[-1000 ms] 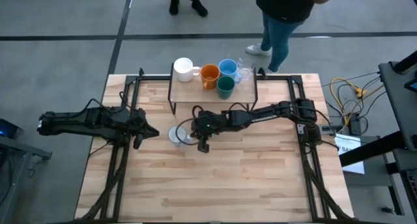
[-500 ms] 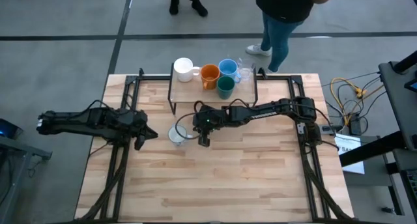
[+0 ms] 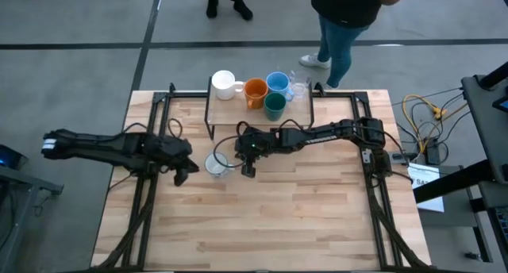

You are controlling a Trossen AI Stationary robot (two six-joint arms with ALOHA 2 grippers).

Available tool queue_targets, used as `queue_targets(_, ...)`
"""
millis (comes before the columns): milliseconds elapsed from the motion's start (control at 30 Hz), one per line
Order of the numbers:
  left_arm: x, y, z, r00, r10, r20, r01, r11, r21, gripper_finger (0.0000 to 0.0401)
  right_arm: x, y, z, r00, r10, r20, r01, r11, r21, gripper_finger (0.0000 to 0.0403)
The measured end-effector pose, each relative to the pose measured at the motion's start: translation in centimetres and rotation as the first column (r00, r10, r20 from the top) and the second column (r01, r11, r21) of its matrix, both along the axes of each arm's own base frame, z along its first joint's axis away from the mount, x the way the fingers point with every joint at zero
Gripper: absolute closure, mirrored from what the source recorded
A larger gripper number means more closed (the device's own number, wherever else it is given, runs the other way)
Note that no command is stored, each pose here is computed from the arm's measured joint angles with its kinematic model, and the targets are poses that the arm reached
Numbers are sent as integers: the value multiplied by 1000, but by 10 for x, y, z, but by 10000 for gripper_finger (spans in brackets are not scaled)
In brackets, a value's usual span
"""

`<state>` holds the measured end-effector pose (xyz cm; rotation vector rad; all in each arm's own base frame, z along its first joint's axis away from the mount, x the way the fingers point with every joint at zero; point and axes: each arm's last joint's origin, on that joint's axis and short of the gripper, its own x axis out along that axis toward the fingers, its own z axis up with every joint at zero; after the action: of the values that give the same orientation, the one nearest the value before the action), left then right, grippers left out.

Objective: Stack small to large cups/mugs on shelf
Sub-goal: Put the white patterned mug on the shelf

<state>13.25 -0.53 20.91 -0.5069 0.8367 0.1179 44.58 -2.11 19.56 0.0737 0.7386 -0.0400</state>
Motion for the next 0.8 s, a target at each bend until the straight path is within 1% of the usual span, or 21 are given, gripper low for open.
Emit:
queue_targets(200, 9, 0, -14, 994, -5, -110, 5, 1000, 2, 361, 0, 0, 0, 1000, 2, 1, -2, 1000, 2, 395)
queue_targets(333, 12, 0, -19, 992, -11, -129, 12, 1000, 7, 361, 0, 0, 0, 1000, 3, 4, -3, 1000, 3, 395)
queue_targets(433, 16, 0, -19, 994, -12, -106, 13, 1000, 8, 361, 1, 0, 3, 1000, 8, 12, -8, 1000, 7, 395)
queue_targets(567, 17, 0, -20, 994, -12, -110, 13, 1000, 8, 361, 3, 0, 6, 1000, 10, 22, -10, 1000, 8, 395)
queue_targets(800, 18, 0, -17, 997, -6, -82, 8, 1000, 14, 361, 2, 0, 5, 999, 27, 19, -28, 999, 43, 395)
